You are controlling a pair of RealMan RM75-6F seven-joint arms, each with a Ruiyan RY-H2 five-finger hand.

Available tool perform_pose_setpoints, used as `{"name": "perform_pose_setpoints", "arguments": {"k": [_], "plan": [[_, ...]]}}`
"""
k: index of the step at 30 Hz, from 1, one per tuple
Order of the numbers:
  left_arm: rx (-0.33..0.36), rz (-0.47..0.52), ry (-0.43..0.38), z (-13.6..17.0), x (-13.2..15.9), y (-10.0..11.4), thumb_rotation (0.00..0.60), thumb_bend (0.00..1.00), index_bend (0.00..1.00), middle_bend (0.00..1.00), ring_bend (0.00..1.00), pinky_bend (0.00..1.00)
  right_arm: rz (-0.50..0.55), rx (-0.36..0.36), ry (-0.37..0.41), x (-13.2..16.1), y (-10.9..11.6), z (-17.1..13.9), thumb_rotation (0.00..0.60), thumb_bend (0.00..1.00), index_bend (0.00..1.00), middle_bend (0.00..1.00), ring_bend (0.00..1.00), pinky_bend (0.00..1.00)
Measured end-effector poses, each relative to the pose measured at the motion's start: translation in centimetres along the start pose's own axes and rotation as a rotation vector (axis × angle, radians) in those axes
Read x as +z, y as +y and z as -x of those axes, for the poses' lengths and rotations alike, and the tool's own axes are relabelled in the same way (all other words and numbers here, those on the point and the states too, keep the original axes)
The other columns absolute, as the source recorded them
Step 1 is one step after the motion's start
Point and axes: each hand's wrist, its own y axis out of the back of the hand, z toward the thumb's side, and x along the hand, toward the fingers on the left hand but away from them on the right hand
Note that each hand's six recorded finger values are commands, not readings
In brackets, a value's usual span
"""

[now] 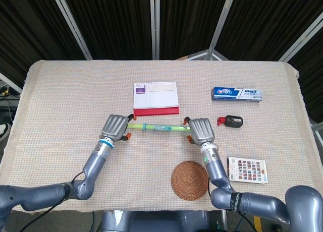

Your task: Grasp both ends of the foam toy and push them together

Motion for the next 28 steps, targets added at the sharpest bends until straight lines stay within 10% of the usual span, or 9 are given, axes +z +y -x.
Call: {"name": "perform_pose_setpoints", "arguments": {"k": [8, 13, 18, 21, 28], "plan": [[0.030, 0.028, 0.029, 1.4, -2.4, 1.2, 0.600, 0.15, 0.00, 0.74, 0.74, 0.93, 0.009, -0.023, -0.010, -1.9, 1.1, -1.2, 0.600, 0.00, 0.01, 1.00, 1.00, 1.00], [0.117, 0.056, 0.059, 3.9, -5.5, 3.7, 0.600, 0.09, 0.00, 0.46, 0.51, 0.69, -0.009, -0.105, 0.021, -4.2, 3.6, -3.1, 0.600, 0.00, 0.03, 0.94, 0.96, 0.93], [0.209, 0.071, 0.104, 8.0, -9.0, 6.0, 0.600, 0.00, 0.00, 0.03, 0.05, 0.13, -0.030, -0.215, 0.057, -8.5, 6.7, -6.3, 0.600, 0.00, 0.04, 0.41, 0.39, 0.38], [0.239, 0.082, 0.131, 11.1, -10.6, 6.8, 0.600, 0.00, 0.00, 0.00, 0.00, 0.00, -0.027, -0.260, 0.047, -11.7, 8.0, -9.0, 0.600, 0.00, 0.01, 0.07, 0.04, 0.06], [0.301, 0.067, 0.195, 18.5, -13.5, 7.0, 0.600, 0.00, 0.00, 0.00, 0.00, 0.00, -0.061, -0.305, -0.022, -17.3, 9.7, -15.1, 0.600, 0.00, 0.00, 0.00, 0.00, 0.00]]}}
